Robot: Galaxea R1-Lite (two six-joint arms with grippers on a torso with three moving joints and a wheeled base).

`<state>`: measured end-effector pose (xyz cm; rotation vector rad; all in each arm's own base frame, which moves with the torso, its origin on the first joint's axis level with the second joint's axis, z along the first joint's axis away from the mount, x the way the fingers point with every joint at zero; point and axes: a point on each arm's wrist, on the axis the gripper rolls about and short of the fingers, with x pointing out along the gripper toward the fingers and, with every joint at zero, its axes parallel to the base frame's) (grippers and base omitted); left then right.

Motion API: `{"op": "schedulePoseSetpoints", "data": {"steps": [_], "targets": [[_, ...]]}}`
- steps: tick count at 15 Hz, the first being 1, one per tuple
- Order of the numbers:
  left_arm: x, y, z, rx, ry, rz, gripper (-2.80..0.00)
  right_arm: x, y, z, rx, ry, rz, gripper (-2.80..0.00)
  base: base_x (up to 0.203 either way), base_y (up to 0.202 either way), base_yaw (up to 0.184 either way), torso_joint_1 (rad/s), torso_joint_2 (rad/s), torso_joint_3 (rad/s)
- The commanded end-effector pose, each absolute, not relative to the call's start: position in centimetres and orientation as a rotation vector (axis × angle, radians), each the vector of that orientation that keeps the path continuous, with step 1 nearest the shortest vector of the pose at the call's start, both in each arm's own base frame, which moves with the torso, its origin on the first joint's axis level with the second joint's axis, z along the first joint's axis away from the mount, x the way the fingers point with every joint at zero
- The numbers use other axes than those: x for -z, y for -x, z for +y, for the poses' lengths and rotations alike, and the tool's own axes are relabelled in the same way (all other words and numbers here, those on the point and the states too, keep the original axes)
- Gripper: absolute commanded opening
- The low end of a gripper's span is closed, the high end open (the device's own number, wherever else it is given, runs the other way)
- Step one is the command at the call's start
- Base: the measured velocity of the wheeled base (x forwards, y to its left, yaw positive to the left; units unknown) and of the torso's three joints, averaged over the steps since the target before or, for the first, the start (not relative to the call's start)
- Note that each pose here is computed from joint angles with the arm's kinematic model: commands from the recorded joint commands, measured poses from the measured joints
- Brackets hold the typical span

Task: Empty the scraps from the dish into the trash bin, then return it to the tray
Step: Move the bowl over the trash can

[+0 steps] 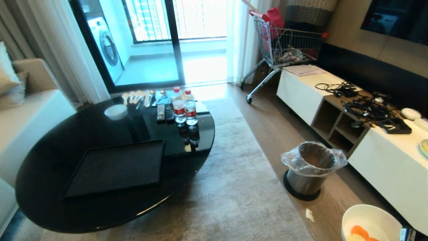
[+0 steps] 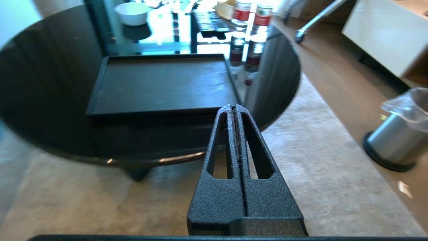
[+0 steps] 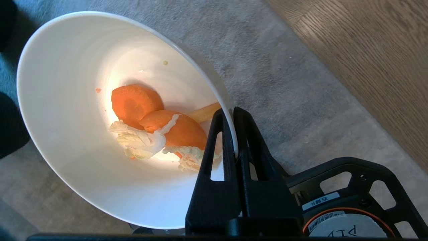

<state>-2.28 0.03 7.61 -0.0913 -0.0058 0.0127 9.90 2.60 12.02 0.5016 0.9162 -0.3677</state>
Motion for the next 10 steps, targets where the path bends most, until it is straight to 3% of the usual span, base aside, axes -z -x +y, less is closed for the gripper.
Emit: {"op": "schedulePoseSetpoints", "data": {"steps": [1, 10], "targets": [[-7.61, 2.28, 0.03, -0.014, 0.092, -0.007, -2.8, -12.0, -9.89, 2.6, 0.372, -0.505, 0.917, -2.8, -0.001, 0.012, -0.167, 0.005, 0.0, 0.002], [-7.61, 2.28, 0.03, -0.014, 0.092, -0.007, -2.8, -11.97, -9.88, 2.59, 0.381, -0.518, 0.915, -2.8, 0.0, 0.011, -0.166, 0.003, 0.0, 0.003]]}}
